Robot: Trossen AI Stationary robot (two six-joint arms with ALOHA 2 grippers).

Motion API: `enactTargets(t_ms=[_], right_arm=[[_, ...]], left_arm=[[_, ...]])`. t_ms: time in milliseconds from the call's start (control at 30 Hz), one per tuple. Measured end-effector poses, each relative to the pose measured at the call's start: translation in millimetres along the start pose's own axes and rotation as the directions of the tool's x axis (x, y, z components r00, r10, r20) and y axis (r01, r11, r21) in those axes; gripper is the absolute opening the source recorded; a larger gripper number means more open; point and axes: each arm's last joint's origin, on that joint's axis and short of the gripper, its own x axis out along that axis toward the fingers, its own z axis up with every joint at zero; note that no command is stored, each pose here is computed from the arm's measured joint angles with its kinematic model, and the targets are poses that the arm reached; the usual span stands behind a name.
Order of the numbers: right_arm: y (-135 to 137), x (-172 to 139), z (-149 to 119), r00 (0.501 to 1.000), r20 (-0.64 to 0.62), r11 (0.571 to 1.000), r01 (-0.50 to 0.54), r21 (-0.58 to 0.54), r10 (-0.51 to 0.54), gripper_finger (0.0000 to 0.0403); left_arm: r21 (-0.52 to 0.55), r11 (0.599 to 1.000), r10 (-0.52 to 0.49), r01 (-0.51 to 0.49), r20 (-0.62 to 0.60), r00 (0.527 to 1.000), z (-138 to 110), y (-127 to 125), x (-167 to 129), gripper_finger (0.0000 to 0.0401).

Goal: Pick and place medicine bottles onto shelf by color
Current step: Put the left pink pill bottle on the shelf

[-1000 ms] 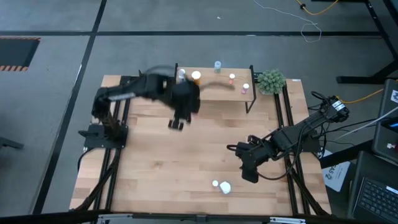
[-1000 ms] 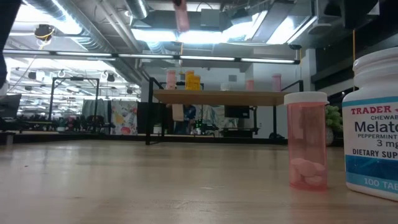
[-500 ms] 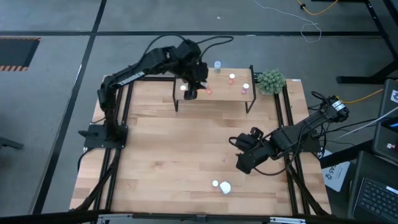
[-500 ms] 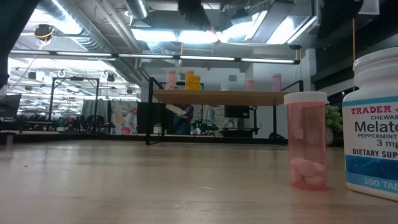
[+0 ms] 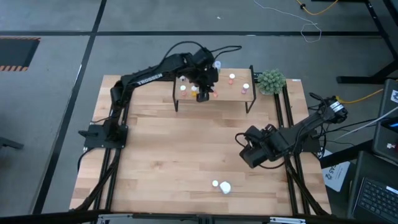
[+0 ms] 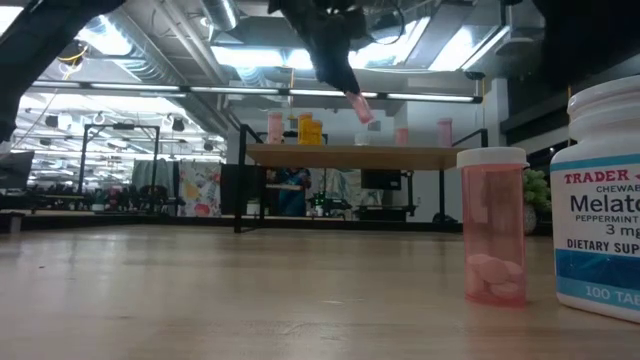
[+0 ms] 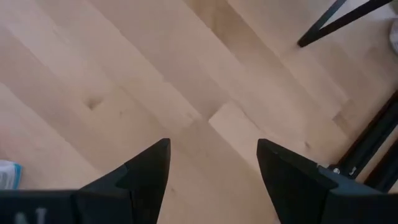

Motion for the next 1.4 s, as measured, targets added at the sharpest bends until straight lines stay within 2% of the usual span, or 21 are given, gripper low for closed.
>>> enactTargets(t_ms=[167,300,467,1067,1400], right_arm=[[8,4,-7,1.0,-0.015,0.999,0.014,-0.032,-0.015,0.0243],[11,6,-8,1.0,-0.017,0.999,0.024,-0.043,-0.024,0.0243],[12,7,-9,0.999,-0.017,0.998,0.029,-0.05,-0.03,0.0243],[12,7,-9,0.999,-0.018,0.998,0.03,-0.053,-0.031,0.0243],[12,7,-9,0.999,-0.018,0.998,0.03,-0.053,-0.031,0.0243]], left_arm=[[-0.079,0.994,0.068,-0.074,-0.071,0.995,-6,2,10,0.011],[-0.095,0.984,0.134,-0.148,-0.136,0.982,-10,3,7,0.011],[-0.106,0.984,0.122,-0.146,-0.209,0.97,-16,1,7,0.011],[-0.054,0.979,0.173,-0.196,-0.281,0.944,-20,-3,6,0.0111],[-0.017,0.979,0.19,-0.203,-0.284,0.94,-20,-4,7,0.0144]])
